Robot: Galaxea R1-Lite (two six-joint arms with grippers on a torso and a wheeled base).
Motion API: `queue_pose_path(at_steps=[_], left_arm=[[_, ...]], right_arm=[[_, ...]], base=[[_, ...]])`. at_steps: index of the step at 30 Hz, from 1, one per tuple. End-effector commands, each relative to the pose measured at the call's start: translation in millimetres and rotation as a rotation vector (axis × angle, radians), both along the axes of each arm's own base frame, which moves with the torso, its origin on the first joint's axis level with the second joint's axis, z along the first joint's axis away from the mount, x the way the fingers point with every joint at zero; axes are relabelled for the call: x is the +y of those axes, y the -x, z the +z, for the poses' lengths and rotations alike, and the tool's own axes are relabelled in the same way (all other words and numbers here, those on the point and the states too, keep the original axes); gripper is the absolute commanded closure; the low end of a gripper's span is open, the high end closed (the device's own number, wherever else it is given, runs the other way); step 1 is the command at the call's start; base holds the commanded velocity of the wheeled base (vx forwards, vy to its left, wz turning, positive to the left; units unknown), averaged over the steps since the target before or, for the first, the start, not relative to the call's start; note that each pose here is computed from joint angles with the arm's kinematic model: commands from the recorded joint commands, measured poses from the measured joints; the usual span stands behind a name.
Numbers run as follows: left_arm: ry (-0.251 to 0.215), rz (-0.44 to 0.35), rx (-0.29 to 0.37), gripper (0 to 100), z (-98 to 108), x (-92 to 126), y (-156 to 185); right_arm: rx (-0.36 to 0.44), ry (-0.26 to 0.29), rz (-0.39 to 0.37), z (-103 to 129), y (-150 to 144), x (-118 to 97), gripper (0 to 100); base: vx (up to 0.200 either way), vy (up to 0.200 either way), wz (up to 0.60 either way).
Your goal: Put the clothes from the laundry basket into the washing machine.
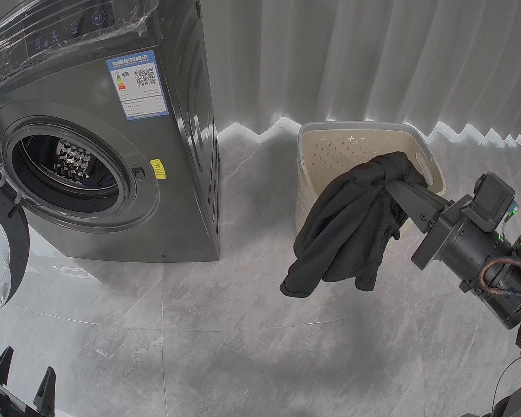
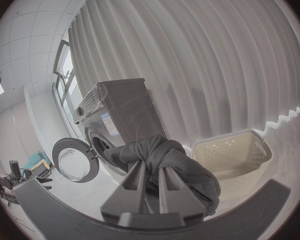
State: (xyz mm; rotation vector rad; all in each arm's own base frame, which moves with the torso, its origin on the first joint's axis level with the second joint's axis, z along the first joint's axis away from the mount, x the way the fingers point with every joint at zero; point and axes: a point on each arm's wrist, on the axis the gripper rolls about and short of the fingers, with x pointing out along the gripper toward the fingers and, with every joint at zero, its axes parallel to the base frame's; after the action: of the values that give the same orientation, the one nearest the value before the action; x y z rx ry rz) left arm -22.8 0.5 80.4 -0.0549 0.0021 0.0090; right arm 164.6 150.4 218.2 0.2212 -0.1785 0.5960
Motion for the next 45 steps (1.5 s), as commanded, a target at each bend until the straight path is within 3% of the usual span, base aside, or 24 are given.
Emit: queue_pose_path(at_steps=[1,35,45], left_arm=[[0.0,-0.001,-0.001,0,-4.8,0.0,0.1],[0.0,-0.001,-0.001,0,-4.8,0.0,0.1],[0.0,-0.001,-0.001,0,-4.8,0.0,0.1]], right_arm=[[-0.001,-0.001,0.0,0.3,-0.3,0.3,100],[-0.005,-0.006,-0.006,1.6,0.2,-1.2,100],[-0.003,-0.003,-0.006,0.9,0.0,-1.0,100]], base=[[0.0,0.2,0.0],[0.0,0.2,0.0],[-0.08,0.0,0.0]])
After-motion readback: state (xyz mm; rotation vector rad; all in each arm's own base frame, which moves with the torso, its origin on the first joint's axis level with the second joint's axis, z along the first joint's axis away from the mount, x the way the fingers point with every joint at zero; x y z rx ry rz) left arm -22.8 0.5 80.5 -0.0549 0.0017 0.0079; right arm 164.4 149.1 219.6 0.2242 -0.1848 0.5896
